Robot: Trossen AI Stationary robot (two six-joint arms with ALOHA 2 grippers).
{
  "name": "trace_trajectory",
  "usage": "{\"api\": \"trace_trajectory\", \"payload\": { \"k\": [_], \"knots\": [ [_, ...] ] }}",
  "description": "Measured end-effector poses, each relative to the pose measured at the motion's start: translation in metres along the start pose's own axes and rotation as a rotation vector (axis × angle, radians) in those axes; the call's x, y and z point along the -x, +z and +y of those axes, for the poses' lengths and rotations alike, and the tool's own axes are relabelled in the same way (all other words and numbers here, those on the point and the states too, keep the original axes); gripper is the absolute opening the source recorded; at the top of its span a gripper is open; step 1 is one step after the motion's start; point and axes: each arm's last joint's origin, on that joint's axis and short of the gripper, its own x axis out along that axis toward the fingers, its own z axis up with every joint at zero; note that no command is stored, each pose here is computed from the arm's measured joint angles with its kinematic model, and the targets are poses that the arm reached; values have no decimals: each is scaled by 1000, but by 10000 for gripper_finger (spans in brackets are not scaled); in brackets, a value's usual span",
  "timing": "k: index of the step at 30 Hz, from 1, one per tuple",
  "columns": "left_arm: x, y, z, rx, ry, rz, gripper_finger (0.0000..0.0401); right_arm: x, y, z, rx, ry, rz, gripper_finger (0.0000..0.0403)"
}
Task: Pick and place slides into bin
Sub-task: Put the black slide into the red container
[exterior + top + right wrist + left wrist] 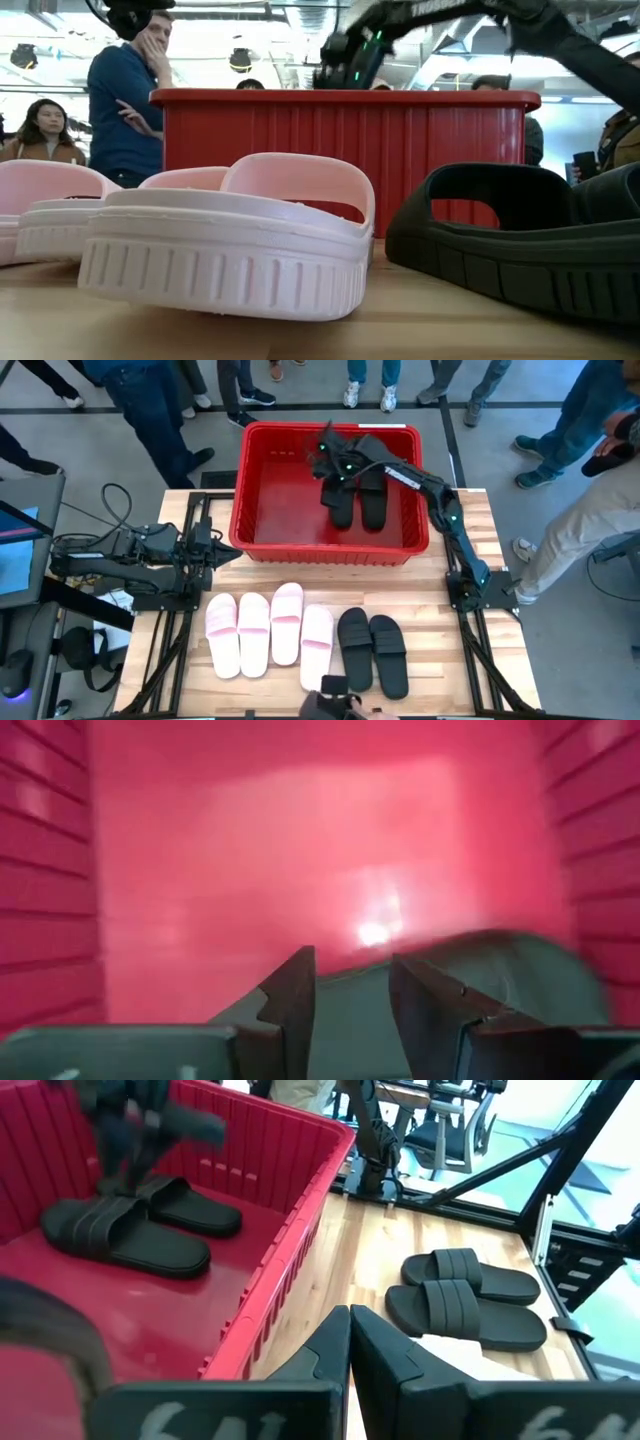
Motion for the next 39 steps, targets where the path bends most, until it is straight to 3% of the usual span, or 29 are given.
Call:
{"api": "trace_trajectory", "payload": {
  "k": [9, 20, 31, 39],
  "knots": [
    [0, 0, 0, -52, 0, 0, 0, 102, 2, 25, 3, -84, -155, 116],
    [0, 0, 0, -65, -16, 0, 0, 195, -20, 71, -10, -141, -227, 116],
    [0, -1, -3, -49, -95, 19, 0, 257, -42, 139, 37, -55, -315, 116],
    [0, -1, -4, -48, -156, 32, 0, 280, -50, 185, 63, -23, -370, 116]
  ]
}}
